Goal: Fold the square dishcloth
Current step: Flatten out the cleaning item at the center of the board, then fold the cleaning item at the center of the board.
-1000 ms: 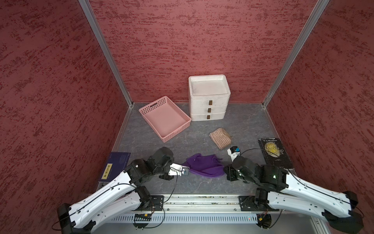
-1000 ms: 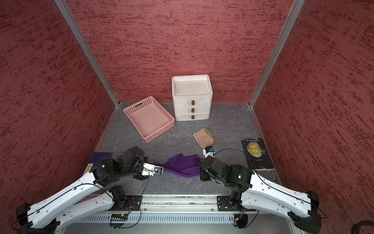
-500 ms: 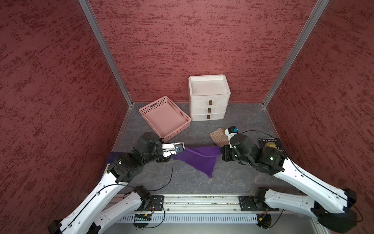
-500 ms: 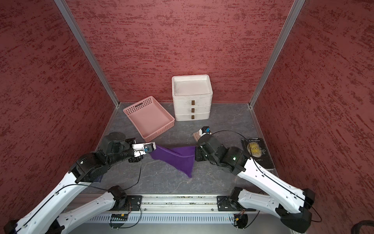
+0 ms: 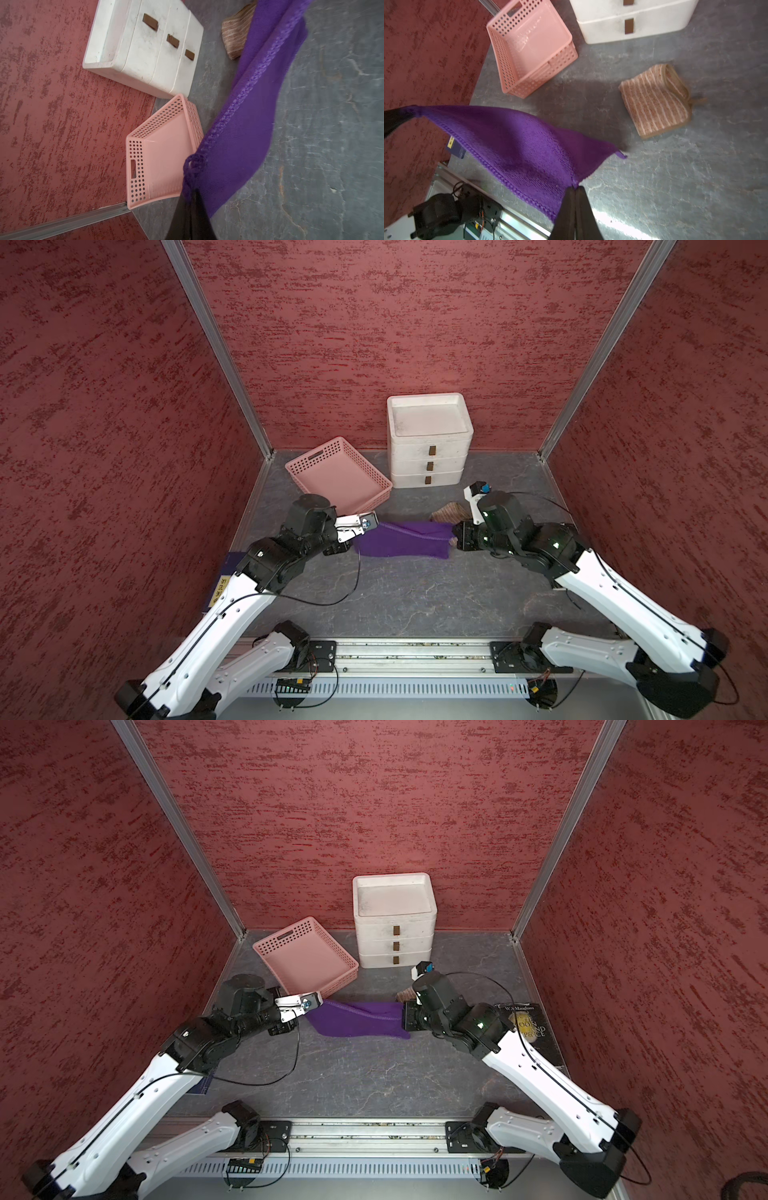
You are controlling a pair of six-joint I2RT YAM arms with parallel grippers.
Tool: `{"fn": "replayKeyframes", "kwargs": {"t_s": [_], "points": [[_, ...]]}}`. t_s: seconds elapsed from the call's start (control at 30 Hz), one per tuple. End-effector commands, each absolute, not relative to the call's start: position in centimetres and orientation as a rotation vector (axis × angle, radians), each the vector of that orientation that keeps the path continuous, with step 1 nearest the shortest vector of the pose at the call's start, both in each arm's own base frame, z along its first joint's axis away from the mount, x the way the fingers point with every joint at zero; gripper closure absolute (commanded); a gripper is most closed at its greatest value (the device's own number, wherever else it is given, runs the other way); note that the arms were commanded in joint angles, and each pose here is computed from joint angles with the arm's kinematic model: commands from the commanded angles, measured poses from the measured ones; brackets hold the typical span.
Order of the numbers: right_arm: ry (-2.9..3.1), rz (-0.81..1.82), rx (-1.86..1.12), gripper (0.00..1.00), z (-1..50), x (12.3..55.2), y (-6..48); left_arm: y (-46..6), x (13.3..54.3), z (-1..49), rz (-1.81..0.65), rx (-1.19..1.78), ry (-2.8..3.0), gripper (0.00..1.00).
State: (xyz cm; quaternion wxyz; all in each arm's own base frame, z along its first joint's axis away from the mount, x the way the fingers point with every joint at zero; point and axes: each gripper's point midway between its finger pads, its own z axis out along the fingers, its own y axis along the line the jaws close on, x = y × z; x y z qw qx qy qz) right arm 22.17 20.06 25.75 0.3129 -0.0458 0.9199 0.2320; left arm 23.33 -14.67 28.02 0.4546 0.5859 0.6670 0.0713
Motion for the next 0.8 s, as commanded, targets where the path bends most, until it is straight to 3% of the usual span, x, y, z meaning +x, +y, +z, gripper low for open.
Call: {"fn": "replayKeyframes", "kwargs": {"t_s": [0.0, 0.1, 0.2, 0.5, 0.63, 0.77], "points": [[2.515, 0.699, -0.098, 1.00, 22.2, 18.8, 19.3, -15.1, 16.0, 24.0, -0.091, 1.649, 1.715, 1.00], [2.614, 0.781, -0.116, 1.00, 18.0, 14.9, 19.8, -13.9, 10.8, 17.6, -0.220, 1.858, 1.853, 1.00], [2.722, 0.775, -0.159, 1.00, 13.6, 11.7, 20.1, -12.7, 8.5, 13.0, -0.258, 1.964, 1.968, 1.00], [2.887, 0.818, -0.269, 1.00, 9.4, 8.8, 22.7, -12.6, 9.3, 10.3, -0.218, 1.997, 2.066, 1.00], [2.928, 0.742, -0.291, 1.00, 8.6, 8.9, 22.6, -12.6, 9.1, 9.6, -0.227, 2.015, 2.058, 1.00], [2.930, 0.650, -0.301, 1.00, 8.0, 10.3, 23.2, -13.3, 11.5, 7.9, -0.138, 1.977, 2.019, 1.00]]}}
